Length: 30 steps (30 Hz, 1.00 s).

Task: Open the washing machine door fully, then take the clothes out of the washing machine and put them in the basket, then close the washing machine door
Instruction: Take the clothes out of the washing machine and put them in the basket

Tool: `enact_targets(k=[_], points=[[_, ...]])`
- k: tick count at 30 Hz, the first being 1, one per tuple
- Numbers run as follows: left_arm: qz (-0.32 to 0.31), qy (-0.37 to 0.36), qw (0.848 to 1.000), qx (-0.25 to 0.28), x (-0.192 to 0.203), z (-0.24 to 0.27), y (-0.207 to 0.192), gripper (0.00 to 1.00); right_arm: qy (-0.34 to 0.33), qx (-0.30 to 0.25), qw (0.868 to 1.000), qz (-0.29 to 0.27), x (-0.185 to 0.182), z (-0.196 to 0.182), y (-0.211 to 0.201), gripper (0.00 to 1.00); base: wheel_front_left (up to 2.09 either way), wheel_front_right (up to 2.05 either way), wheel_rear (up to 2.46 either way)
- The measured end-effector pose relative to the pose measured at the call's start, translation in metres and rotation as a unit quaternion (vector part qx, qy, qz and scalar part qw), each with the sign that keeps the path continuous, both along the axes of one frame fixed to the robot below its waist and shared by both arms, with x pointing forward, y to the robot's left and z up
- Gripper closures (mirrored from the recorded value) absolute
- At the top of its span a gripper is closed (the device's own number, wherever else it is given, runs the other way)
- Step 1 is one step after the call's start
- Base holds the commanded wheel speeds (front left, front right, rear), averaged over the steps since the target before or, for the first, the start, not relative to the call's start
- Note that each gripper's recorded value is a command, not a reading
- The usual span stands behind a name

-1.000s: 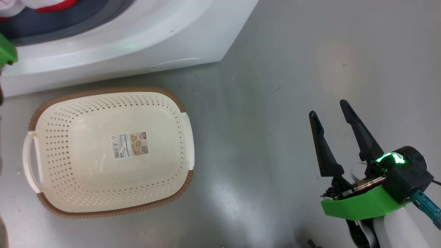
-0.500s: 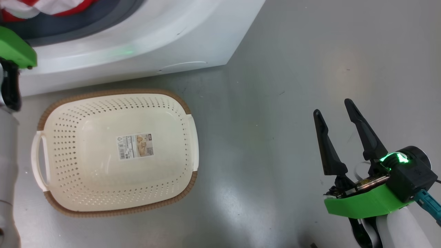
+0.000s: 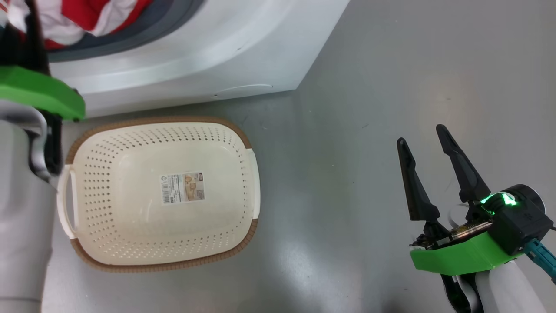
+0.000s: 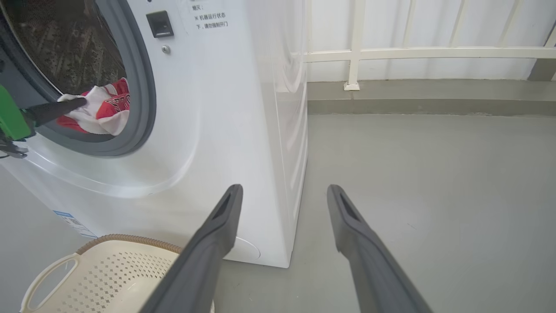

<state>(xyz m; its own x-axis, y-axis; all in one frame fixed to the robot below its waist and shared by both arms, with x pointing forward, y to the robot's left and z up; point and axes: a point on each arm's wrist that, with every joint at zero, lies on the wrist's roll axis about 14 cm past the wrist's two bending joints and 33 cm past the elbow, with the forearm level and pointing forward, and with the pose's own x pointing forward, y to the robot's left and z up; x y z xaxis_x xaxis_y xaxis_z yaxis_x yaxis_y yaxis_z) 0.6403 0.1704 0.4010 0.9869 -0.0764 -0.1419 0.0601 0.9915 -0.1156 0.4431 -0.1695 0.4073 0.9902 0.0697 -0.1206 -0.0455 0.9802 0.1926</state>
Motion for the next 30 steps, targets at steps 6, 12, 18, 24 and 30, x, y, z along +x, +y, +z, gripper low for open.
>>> enact_targets(k=[6, 12, 18, 24, 30], points=[[0.000, -0.013, 1.000, 0.015, -0.023, 0.008, -0.001, 1.00, -0.012, 0.002, 1.000, 0.003, 0.001, 0.009, 0.002, 0.00, 0.00, 0.00, 0.00], [0.003, -0.023, 1.000, 0.016, -0.045, 0.020, 0.003, 1.00, -0.025, 0.004, 1.000, 0.006, 0.002, 0.019, 0.005, 0.00, 0.00, 0.00, 0.00], [0.010, -0.035, 0.999, 0.017, -0.064, 0.035, 0.007, 1.00, -0.040, 0.006, 0.999, 0.009, 0.001, 0.031, 0.007, 0.00, 0.00, 0.00, 0.00], [0.013, -0.041, 0.999, 0.017, -0.079, 0.045, 0.005, 1.00, -0.048, 0.007, 0.999, 0.008, 0.002, 0.036, 0.007, 0.00, 0.00, 0.00, 0.00], [0.012, -0.050, 0.999, 0.014, -0.095, 0.058, 0.001, 1.00, -0.055, 0.008, 0.998, 0.010, 0.003, 0.041, 0.008, 0.00, 0.00, 0.00, 0.00]])
